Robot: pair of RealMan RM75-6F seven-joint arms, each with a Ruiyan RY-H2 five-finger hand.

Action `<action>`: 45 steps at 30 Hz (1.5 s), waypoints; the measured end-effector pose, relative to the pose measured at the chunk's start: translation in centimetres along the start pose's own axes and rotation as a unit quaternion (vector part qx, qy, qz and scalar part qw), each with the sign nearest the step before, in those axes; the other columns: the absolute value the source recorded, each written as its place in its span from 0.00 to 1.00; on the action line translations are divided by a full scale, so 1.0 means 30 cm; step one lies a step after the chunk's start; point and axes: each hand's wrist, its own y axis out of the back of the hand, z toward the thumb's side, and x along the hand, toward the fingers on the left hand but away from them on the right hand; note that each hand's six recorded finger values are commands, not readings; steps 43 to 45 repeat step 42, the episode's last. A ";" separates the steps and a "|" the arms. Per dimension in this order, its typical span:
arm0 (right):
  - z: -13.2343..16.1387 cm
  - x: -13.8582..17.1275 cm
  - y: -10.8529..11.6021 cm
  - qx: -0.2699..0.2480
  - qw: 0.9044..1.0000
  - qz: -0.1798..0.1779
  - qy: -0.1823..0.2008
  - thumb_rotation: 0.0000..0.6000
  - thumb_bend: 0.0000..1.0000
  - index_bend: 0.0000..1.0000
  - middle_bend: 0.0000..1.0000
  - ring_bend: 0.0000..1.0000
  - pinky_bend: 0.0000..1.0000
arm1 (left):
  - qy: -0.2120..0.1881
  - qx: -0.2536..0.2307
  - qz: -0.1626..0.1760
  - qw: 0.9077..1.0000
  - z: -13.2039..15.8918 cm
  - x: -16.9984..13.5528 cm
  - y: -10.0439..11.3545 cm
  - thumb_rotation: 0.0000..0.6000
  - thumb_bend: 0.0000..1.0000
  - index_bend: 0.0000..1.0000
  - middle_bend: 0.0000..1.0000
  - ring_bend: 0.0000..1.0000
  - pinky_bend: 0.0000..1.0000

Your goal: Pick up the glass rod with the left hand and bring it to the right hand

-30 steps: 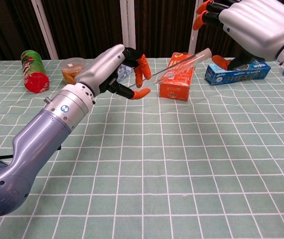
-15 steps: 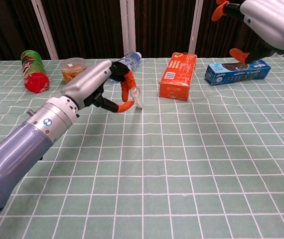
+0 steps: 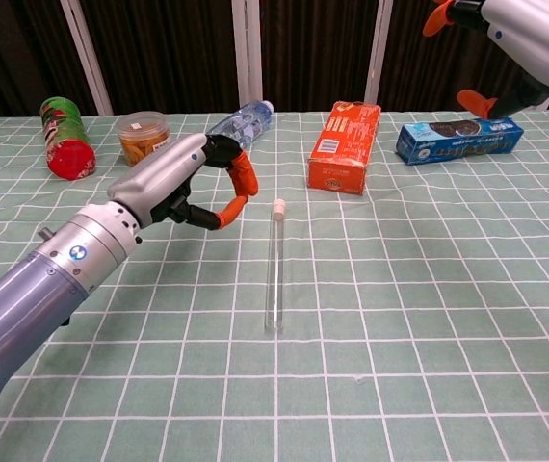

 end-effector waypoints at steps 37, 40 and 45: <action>-0.407 0.606 0.054 -0.160 0.955 0.138 -0.209 1.00 0.31 0.00 0.00 0.00 0.00 | 0.200 0.152 0.017 0.968 -0.254 -0.745 0.653 1.00 0.13 0.07 0.03 0.00 0.00; -0.427 0.661 0.063 -0.156 0.955 0.141 -0.210 1.00 0.31 0.00 0.00 0.00 0.00 | 0.207 0.161 0.028 0.964 -0.252 -0.811 0.706 1.00 0.13 0.07 0.03 0.00 0.00; -0.434 0.683 0.069 -0.152 0.956 0.140 -0.207 1.00 0.31 0.00 0.00 0.00 0.00 | 0.213 0.166 0.035 0.962 -0.252 -0.858 0.739 1.00 0.13 0.07 0.03 0.00 0.00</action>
